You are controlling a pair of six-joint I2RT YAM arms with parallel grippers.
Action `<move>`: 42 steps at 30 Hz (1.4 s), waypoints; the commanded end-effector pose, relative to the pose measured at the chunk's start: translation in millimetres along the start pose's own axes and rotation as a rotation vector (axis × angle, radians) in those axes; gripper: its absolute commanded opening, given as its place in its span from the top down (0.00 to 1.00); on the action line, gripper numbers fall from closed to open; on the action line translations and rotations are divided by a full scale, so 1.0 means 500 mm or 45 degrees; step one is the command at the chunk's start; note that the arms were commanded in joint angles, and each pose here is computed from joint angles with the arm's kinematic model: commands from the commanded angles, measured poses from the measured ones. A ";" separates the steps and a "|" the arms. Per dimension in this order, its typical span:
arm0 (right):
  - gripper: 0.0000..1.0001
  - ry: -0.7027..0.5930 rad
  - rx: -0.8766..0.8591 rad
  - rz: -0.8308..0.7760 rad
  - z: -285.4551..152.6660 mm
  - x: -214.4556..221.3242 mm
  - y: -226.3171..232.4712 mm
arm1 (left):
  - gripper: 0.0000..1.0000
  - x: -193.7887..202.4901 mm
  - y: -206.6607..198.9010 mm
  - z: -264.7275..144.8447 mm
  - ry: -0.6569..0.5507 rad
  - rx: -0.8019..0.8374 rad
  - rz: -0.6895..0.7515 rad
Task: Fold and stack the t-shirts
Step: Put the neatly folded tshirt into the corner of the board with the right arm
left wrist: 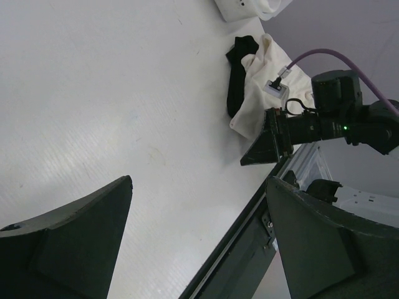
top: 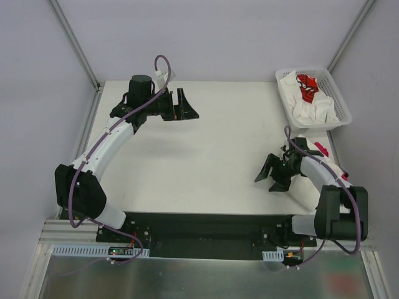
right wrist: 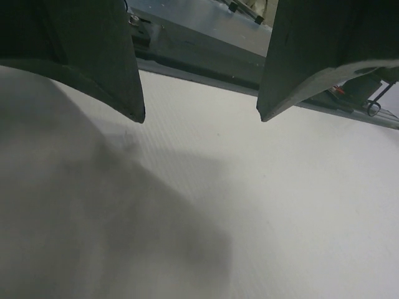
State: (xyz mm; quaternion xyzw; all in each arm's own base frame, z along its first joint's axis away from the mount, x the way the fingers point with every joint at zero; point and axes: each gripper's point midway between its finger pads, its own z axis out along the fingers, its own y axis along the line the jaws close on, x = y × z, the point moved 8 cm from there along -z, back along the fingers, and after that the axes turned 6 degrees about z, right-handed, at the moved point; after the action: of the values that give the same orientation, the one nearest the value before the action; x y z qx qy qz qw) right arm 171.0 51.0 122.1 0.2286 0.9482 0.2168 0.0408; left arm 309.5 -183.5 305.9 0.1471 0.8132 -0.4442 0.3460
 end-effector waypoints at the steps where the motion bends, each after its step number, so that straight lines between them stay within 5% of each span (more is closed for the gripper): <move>1: 0.25 -0.021 -0.042 0.075 0.050 -0.042 0.012 | 0.13 -0.017 -0.027 -0.016 -0.053 0.053 0.079; 13: 0.23 -0.103 -0.038 0.210 0.081 -0.148 -0.015 | 0.13 -0.015 -0.039 -0.034 -0.062 0.052 0.105; 42: 0.23 -0.554 -0.014 0.539 -0.039 -0.366 -0.114 | 0.13 0.005 -0.033 -0.035 -0.016 0.050 0.096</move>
State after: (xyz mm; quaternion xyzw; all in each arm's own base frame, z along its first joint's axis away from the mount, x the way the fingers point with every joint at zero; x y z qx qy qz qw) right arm 290.1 -54.5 105.6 0.4400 0.8594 0.2149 0.1469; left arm 302.3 -180.4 311.0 0.1583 0.8100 -0.4404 0.3534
